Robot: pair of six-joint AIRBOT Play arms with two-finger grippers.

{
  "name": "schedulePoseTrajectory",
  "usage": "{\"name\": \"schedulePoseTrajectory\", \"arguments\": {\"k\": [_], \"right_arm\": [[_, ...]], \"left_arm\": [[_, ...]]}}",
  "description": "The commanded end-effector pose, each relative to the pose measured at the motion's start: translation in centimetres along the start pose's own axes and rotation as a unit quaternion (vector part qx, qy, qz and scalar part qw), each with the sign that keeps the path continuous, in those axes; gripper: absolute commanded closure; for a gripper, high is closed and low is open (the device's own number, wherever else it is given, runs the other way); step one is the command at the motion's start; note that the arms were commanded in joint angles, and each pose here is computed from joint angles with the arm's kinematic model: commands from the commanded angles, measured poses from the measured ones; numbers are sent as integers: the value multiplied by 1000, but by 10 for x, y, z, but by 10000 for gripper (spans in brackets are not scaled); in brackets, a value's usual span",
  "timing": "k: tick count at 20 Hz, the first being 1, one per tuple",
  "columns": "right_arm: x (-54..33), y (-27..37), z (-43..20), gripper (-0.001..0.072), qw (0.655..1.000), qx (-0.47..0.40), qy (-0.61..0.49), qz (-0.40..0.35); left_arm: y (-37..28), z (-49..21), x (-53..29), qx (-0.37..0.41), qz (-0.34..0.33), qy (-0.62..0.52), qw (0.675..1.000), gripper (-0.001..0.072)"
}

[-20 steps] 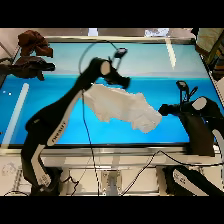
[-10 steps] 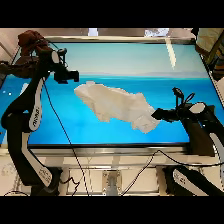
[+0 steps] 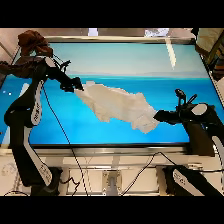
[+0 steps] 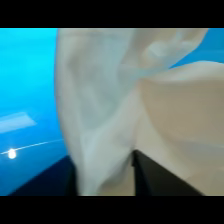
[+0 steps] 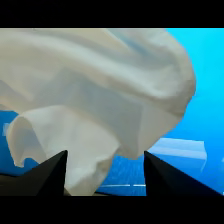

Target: Fold the shirts.

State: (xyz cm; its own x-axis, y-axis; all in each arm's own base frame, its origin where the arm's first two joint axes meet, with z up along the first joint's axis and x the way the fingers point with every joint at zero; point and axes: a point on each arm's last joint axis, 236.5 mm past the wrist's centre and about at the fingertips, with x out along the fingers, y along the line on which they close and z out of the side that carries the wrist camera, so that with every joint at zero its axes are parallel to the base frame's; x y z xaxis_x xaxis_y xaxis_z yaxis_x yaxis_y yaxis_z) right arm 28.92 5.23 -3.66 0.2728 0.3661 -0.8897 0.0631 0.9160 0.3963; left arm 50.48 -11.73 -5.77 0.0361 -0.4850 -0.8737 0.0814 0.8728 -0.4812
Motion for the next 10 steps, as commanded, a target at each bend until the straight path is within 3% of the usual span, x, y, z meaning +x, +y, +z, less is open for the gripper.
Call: {"name": "schedulePoseTrajectory", "arguments": {"k": [1,7,10], "right_arm": [[-2,9,-22,168,999,23,38,17],[30,43,-58,167,988,77,57,118],[36,35,-28,168,992,77,-12,98]], "left_arm": [[-22,-6,1,0,-54,13,998,691],[-47,-16,-3,-2,-107,35,994,691],[-48,-17,-3,-2,-108,38,993,691]]}}
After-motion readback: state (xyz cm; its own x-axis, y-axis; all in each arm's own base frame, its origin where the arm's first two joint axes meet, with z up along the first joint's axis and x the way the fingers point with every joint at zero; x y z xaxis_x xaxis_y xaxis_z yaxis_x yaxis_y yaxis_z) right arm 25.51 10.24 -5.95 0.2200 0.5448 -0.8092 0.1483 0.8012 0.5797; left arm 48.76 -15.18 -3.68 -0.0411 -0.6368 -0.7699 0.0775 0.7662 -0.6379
